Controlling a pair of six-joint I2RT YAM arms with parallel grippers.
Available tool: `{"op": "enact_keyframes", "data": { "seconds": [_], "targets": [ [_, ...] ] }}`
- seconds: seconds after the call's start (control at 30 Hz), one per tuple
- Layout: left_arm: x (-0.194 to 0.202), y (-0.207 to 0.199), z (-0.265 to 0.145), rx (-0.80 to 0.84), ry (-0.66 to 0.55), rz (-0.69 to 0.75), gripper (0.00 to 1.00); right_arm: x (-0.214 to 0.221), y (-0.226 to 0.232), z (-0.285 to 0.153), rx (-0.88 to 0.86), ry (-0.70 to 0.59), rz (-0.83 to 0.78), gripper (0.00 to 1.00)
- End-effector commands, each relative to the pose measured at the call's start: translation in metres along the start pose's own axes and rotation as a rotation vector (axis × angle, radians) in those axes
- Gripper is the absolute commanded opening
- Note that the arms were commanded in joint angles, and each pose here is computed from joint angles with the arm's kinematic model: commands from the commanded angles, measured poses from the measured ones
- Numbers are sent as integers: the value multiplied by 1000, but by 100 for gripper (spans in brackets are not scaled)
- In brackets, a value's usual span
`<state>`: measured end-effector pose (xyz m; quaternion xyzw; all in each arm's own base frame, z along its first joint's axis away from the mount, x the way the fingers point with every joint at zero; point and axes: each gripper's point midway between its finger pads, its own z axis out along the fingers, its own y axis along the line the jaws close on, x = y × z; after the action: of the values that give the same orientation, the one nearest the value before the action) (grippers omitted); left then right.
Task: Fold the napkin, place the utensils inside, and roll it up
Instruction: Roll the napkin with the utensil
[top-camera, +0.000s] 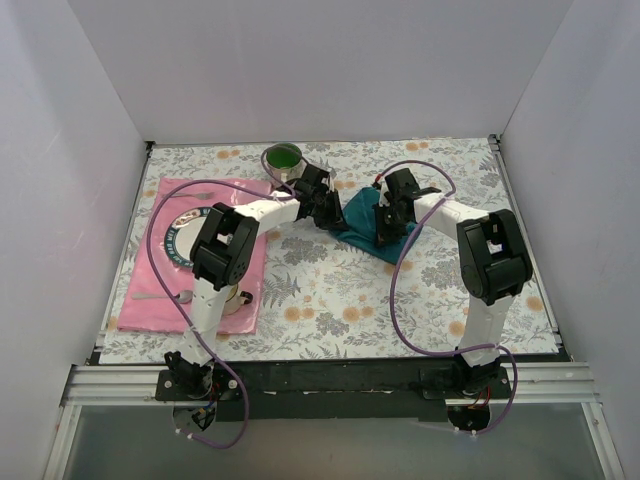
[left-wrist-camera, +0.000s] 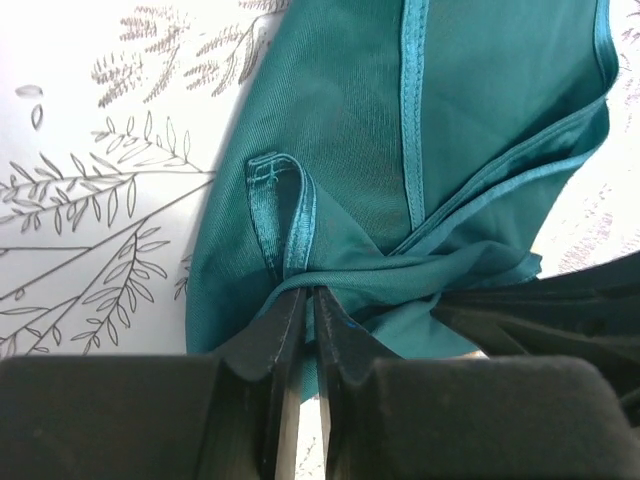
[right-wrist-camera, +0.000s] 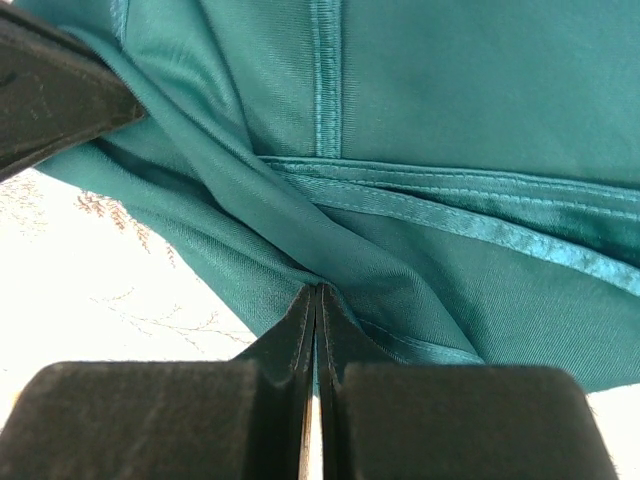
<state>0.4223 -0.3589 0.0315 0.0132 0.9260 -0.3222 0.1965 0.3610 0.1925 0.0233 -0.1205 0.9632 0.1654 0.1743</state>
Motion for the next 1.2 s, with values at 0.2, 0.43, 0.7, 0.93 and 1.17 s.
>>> {"op": "enact_keyframes", "data": {
  "seconds": [0.2, 0.43, 0.7, 0.93, 1.17],
  "targets": [
    [-56, -61, -76, -60, -200, 165, 43, 65, 19, 20, -94, 119, 165, 3],
    [4, -57, -104, -36, -66, -118, 43, 67, 36, 11, -170, 26, 292, 6],
    [32, -68, -95, 202, -100, -207, 5, 70, 45, 12, -218, -1, 301, 6],
    [39, -65, -65, 244, -42, -218, 2, 68, 48, 9, -208, -13, 253, 6],
    [43, -56, -52, 234, -33, -210, 2, 62, 47, 4, -191, -25, 218, 6]
  ]
}}
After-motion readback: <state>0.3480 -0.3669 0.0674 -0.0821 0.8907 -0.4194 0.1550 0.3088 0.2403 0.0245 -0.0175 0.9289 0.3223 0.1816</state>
